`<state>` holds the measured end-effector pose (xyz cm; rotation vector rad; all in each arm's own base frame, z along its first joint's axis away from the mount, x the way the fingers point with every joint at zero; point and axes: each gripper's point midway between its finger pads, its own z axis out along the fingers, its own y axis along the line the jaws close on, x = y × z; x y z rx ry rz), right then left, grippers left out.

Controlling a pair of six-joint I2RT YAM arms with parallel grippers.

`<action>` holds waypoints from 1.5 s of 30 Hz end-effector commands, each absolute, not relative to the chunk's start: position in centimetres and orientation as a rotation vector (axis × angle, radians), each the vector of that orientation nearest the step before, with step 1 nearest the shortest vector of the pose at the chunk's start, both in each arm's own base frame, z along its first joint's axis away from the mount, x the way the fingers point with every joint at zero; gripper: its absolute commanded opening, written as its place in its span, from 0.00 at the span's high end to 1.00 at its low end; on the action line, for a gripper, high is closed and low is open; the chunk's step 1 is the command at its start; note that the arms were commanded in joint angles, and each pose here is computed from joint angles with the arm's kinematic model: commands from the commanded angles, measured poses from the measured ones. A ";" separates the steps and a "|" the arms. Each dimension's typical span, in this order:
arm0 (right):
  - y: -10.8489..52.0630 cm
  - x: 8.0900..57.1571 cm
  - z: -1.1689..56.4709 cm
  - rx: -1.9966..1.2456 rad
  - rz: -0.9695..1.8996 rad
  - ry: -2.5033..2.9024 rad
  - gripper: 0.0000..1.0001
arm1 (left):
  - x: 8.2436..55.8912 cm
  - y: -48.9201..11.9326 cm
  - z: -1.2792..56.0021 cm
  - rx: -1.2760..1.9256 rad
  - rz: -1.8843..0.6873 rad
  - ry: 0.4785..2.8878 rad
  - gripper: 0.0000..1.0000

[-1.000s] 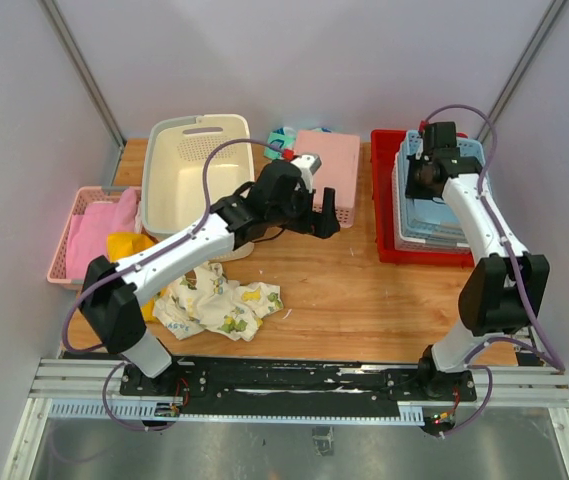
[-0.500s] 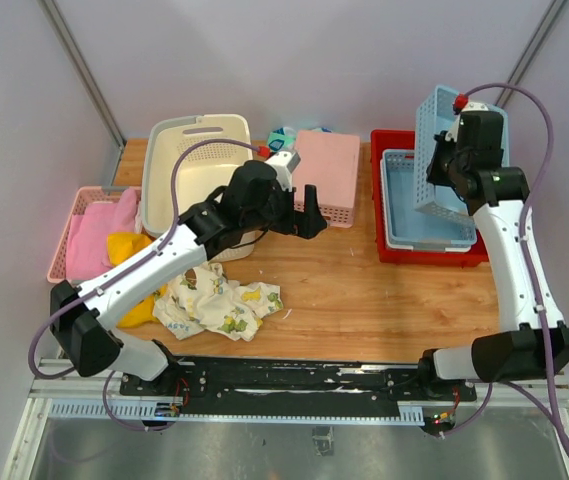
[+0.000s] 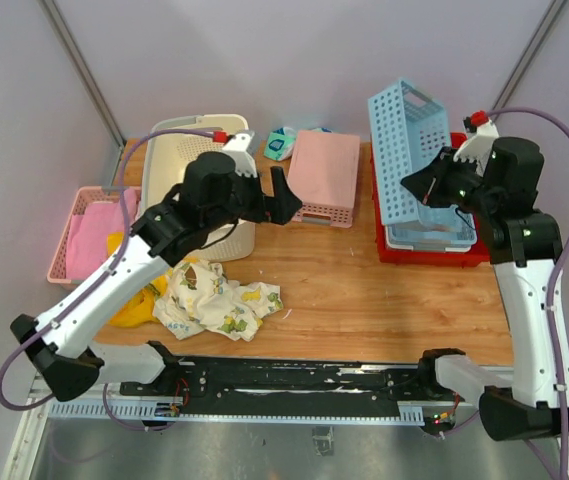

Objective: Turn the large container upside down

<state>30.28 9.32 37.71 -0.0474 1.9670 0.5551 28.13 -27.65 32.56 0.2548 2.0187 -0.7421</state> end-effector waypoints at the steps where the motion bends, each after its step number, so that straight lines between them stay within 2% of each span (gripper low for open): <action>1: 15.6 25.7 39.1 -0.177 1.064 1.890 1.00 | 28.0 -24.2 37.8 0.132 -0.711 1.896 0.01; 4: 17.8 23.2 38.1 -0.190 1.317 1.879 0.99 | 27.8 -22.8 39.3 0.078 -0.690 1.857 0.01; 9: 19.3 20.4 37.6 -0.197 1.509 1.889 1.00 | 27.7 -21.5 40.0 0.042 -0.658 1.835 0.01; 15: 20.7 20.1 35.7 -0.035 1.698 1.910 1.00 | 28.0 -22.0 39.5 0.044 -0.669 1.844 0.01; 21: 21.4 20.4 32.7 0.066 1.749 1.980 1.00 | 28.0 -22.9 39.1 0.045 -0.718 1.838 0.01; 32: 25.3 18.7 29.9 0.047 1.891 2.084 1.00 | 28.5 -23.7 37.3 0.037 -0.738 1.844 0.01; 45: 24.4 19.2 20.9 0.410 1.928 2.286 1.00 | 28.4 -24.9 36.7 0.138 -0.740 1.878 0.01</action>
